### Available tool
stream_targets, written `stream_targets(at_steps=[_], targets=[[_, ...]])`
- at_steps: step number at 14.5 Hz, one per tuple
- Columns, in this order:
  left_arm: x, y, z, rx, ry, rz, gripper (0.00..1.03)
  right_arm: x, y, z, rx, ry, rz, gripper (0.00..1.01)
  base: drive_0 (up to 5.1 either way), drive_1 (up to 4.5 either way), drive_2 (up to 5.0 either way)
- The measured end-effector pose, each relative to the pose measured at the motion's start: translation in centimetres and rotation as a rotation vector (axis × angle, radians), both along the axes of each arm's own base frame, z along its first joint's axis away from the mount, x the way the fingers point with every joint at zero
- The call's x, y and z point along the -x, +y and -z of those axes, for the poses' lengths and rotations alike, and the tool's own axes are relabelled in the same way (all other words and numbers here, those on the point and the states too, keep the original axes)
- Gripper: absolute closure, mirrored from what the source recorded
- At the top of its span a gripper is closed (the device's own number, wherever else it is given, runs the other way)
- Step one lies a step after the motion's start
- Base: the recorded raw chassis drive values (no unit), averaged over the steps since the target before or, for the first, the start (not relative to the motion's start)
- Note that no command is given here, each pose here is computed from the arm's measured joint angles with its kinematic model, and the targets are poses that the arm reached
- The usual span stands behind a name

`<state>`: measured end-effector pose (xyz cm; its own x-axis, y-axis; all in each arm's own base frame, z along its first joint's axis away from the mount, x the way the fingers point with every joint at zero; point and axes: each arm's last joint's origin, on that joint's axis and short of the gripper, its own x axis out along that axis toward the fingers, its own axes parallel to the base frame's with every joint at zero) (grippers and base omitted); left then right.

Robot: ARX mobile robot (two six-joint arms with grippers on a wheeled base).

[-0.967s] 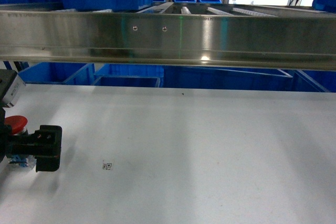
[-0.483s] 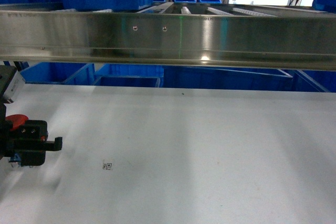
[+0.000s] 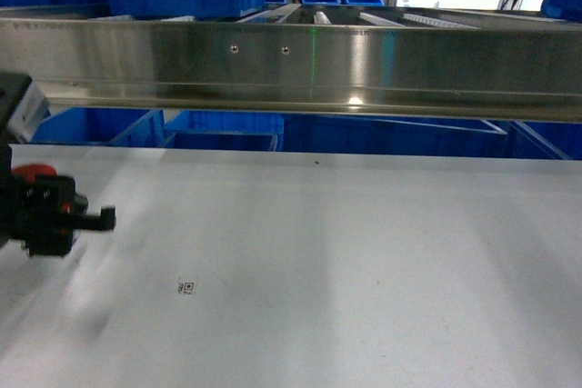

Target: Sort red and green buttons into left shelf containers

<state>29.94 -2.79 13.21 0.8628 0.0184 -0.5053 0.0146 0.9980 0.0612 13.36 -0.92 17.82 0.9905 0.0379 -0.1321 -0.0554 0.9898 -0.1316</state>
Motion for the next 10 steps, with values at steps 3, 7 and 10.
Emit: stream_targets(at_steps=[3,7,10], targets=[[0.1,0.5,-9.2,0.065,-0.256,0.051,0.76,0.0,0.0,0.0,0.0,0.0,0.0,0.74,0.0,0.0,0.0],[4.7,-0.1,-14.8,0.099,-0.347,0.017,0.76,0.0,0.0,0.0,0.0,0.0,0.0,0.74,0.0,0.0,0.0],[9.2,-2.2,-17.0,0.112,-0.341,0.035,0.76,0.0,0.0,0.0,0.0,0.0,0.0,0.74,0.0,0.0,0.0]])
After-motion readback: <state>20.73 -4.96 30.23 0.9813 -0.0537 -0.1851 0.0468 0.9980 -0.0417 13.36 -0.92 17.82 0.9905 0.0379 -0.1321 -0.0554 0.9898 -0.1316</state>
